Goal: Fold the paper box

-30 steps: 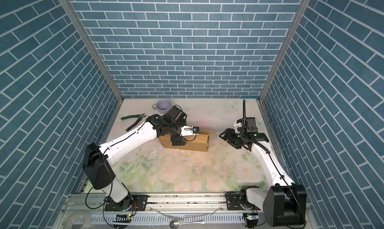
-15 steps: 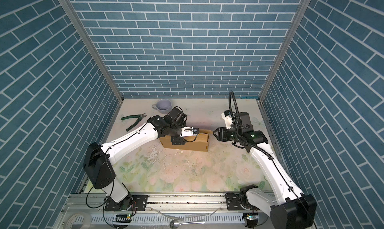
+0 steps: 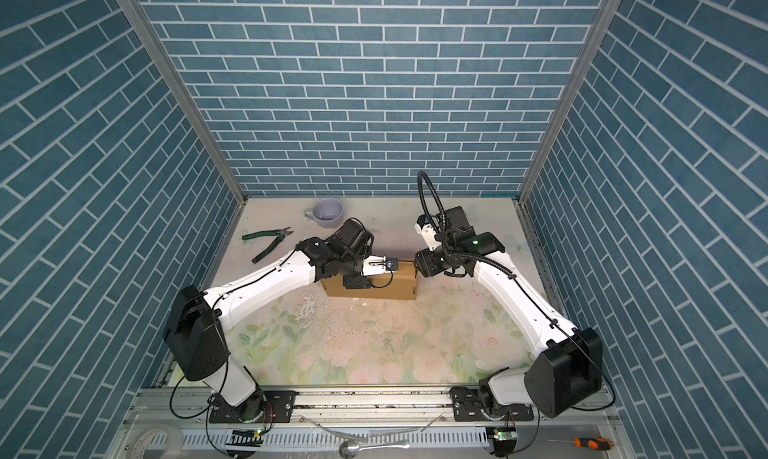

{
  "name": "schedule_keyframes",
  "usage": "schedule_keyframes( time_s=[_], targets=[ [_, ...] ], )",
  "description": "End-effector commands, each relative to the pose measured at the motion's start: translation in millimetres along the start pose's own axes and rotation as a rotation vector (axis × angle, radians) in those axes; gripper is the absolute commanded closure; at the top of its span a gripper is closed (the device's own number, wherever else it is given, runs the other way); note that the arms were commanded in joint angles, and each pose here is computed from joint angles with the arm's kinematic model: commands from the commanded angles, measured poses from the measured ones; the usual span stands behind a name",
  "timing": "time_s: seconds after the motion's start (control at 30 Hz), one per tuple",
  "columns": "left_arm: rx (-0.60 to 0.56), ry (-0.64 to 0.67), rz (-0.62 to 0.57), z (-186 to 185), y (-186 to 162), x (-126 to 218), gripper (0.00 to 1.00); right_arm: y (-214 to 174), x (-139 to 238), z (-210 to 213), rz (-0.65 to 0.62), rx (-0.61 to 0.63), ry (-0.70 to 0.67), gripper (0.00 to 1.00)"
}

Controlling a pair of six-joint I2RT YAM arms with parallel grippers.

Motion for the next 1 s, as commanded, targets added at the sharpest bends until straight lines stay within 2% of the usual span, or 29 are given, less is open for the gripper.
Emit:
schedule_keyframes(
  time_s=[0.0,0.3,0.43,0.53,0.63,0.8,0.93,0.97],
  targets=[
    [0.015,0.006,0.002,-0.6,-5.7,1.7,0.3,4.7,12.4,1.7,0.024,0.095,-0.04,0.42],
    [0.013,-0.004,0.0,-0.2,-5.2,-5.3,0.29,15.6,-6.8,10.9,0.014,0.216,-0.062,0.54],
    [0.018,-0.009,-0.001,-0.5,-6.2,-8.7,0.3,15.7,-13.6,11.9,0.048,0.259,-0.099,0.7],
    [0.021,-0.011,-0.004,-0.6,-6.0,-9.3,0.3,18.7,-7.9,14.0,0.029,0.259,-0.097,0.77],
    [0.028,-0.013,-0.012,-0.9,-5.4,-9.4,0.31,21.6,-4.4,16.4,0.015,0.253,-0.078,0.83],
    [0.037,-0.015,-0.01,-2.7,-7.1,-10.9,0.31,26.4,-3.7,16.3,0.02,0.199,-0.072,1.0],
    [0.04,-0.009,-0.004,-3.6,-9.8,-12.9,0.31,26.9,-1.1,16.8,0.018,0.163,-0.072,1.0],
    [0.04,-0.009,-0.006,-3.8,-9.9,-13.0,0.31,25.8,-1.2,15.6,0.02,0.163,-0.088,0.94]
  ],
)
Point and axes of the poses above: each gripper's point midway between its finger pads, its own x axis back along the fingers, its own z axis along the line the jaws close on, y = z × x, the point moved 10 cm from there along x, back along the fingers, and after that the axes turned 6 degrees about x, right-handed, at the moved point
